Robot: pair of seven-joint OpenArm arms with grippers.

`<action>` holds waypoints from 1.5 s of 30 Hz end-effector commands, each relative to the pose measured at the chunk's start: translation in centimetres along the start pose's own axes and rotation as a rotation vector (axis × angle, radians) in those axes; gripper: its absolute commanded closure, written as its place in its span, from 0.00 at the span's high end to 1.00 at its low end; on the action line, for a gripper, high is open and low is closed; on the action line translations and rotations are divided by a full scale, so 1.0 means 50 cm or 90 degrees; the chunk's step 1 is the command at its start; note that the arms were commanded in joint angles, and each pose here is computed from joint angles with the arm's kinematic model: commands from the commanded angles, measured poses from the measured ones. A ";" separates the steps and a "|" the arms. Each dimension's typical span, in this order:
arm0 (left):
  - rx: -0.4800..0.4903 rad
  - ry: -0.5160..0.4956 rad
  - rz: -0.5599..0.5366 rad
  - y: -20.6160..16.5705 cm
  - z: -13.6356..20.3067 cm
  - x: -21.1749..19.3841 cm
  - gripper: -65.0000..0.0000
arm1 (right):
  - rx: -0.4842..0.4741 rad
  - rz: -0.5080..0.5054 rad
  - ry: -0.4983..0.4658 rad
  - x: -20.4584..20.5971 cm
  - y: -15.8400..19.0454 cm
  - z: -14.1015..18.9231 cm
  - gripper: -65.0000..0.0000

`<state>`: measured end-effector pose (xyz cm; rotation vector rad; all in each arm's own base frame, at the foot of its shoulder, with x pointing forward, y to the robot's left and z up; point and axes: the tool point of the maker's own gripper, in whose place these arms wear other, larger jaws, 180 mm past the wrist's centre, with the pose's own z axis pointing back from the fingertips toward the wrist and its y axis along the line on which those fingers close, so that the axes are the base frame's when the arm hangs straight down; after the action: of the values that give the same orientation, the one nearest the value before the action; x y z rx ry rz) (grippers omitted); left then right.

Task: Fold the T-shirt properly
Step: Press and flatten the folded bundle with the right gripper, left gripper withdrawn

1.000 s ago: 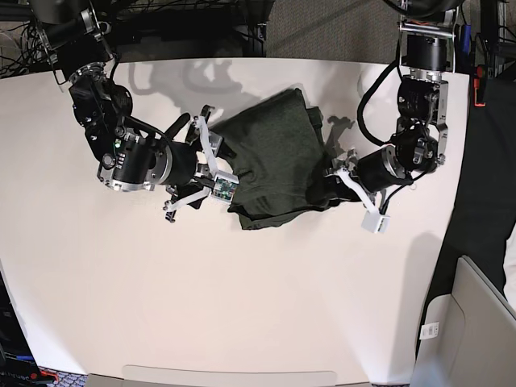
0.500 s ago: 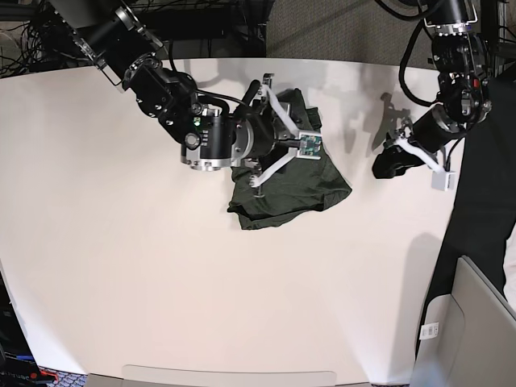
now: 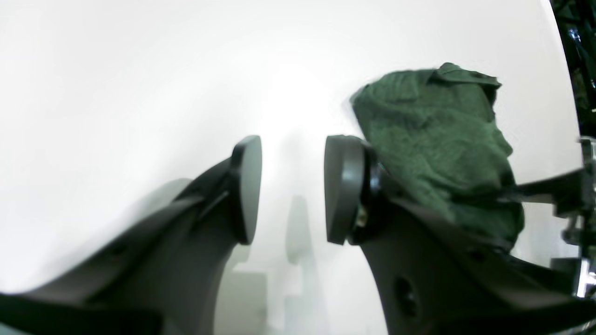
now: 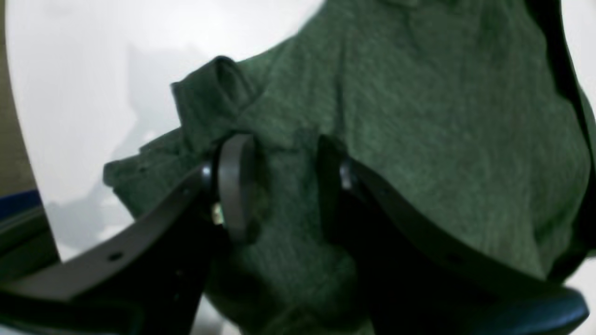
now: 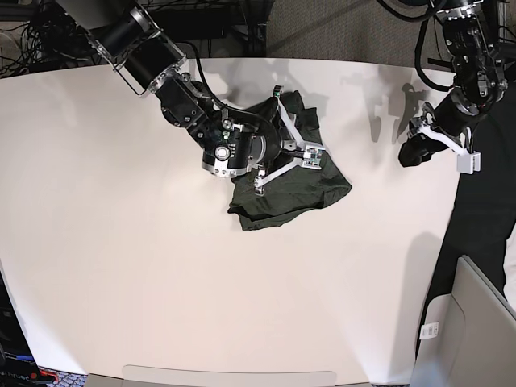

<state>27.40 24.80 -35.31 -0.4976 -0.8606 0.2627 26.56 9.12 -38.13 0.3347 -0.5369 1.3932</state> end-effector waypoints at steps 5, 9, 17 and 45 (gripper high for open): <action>-0.008 -0.012 -0.013 -0.007 0.014 0.010 0.32 | -0.028 0.002 -0.025 0.020 -0.035 -0.007 0.31; -0.012 -0.011 -0.031 -0.022 0.027 0.007 0.32 | -0.016 -0.040 -0.041 0.018 -0.042 -0.033 0.31; -0.022 -0.019 -0.052 -0.043 0.035 0.015 0.32 | -0.008 -0.042 -0.093 0.104 -0.048 -0.041 0.31; -0.008 -0.042 -0.043 -0.038 0.056 0.021 0.32 | -0.132 -0.149 -0.030 -0.025 -0.200 -0.028 0.31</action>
<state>25.40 24.18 -33.30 -0.4716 -0.9035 0.2258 35.34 7.83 -39.91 0.3011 -0.6415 1.0877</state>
